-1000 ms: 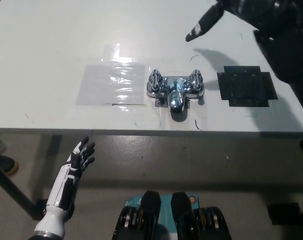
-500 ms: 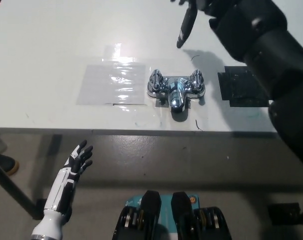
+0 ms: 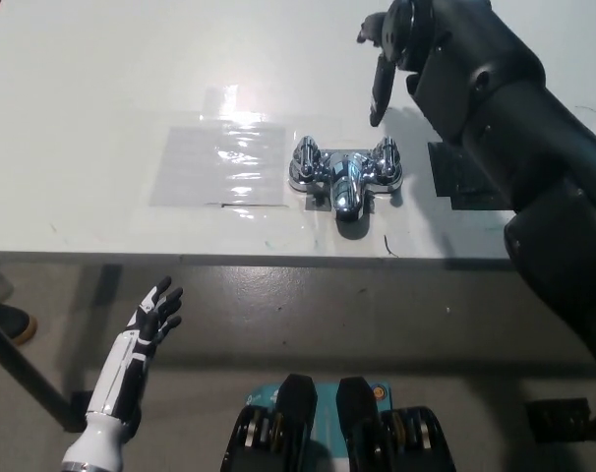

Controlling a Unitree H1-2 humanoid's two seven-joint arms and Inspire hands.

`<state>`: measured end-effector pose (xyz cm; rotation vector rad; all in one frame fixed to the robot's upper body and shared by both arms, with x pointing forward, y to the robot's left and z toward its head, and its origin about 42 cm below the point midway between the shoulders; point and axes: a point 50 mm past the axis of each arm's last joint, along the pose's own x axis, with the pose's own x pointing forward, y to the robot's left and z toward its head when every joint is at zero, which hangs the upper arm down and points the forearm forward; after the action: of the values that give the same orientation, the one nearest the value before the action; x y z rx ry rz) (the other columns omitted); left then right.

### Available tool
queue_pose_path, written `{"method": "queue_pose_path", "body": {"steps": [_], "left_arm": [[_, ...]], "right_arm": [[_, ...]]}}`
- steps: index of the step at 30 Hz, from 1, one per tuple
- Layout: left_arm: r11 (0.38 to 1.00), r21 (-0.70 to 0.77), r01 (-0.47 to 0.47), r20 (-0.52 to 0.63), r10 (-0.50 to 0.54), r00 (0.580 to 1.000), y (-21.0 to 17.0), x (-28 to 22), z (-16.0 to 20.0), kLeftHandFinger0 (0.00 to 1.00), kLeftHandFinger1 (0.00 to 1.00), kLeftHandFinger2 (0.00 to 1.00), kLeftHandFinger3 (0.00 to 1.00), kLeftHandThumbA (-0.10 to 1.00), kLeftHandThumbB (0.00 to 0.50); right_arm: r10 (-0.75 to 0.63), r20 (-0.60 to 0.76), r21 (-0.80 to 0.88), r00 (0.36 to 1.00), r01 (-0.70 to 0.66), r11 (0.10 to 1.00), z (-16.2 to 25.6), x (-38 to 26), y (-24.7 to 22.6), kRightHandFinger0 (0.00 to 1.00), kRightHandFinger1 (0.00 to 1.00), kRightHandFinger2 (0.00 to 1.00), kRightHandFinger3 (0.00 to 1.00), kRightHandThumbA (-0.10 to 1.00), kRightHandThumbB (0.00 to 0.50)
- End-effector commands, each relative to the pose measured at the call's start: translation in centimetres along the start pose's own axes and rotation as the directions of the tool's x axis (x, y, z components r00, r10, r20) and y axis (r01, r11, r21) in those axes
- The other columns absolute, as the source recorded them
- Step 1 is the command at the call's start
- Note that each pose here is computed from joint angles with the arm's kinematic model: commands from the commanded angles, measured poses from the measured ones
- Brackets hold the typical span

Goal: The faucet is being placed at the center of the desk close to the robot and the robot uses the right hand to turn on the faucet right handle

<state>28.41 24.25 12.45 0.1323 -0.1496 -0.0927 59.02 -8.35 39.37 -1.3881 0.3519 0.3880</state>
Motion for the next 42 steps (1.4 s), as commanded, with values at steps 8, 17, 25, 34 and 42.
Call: {"method": "queue_pose_path", "body": {"steps": [8,17,25,34,42], "left_arm": [[1.0,0.012,0.003,0.065,-0.004,0.998,0.3,0.1,1.2,1.0,1.0,1.0,1.0,0.98,0.215],[1.0,0.013,0.003,0.066,-0.004,0.998,0.4,0.3,1.4,1.0,1.0,1.0,1.0,0.97,0.213],[1.0,0.02,0.002,0.07,-0.003,0.998,0.5,0.4,1.5,1.0,1.0,1.0,1.0,0.99,0.225],[1.0,0.019,0.003,0.074,-0.004,0.997,0.6,0.6,1.7,1.0,1.0,1.0,1.0,0.99,0.229],[1.0,0.012,0.006,0.077,-0.007,0.997,0.7,0.7,1.9,1.0,1.0,1.0,1.0,0.98,0.215]], "right_arm": [[-0.029,0.037,-0.024,0.999,0.03,0.999,0.6,0.3,0.6,1.0,1.0,1.0,1.0,1.0,0.285],[0.02,0.074,0.031,0.997,-0.023,0.999,0.1,0.9,1.9,1.0,1.0,1.0,1.0,1.0,0.265],[0.039,0.058,0.034,0.998,-0.041,0.999,0.0,1.2,2.7,1.0,1.0,1.0,1.0,1.0,0.282],[0.004,-0.016,-0.039,1.0,-0.005,0.999,-0.6,1.5,3.3,1.0,1.0,1.0,1.0,1.0,0.335],[0.002,-0.044,-0.023,0.999,-0.003,1.0,-1.2,1.8,3.8,1.0,1.0,1.0,1.0,1.0,0.319]]}}
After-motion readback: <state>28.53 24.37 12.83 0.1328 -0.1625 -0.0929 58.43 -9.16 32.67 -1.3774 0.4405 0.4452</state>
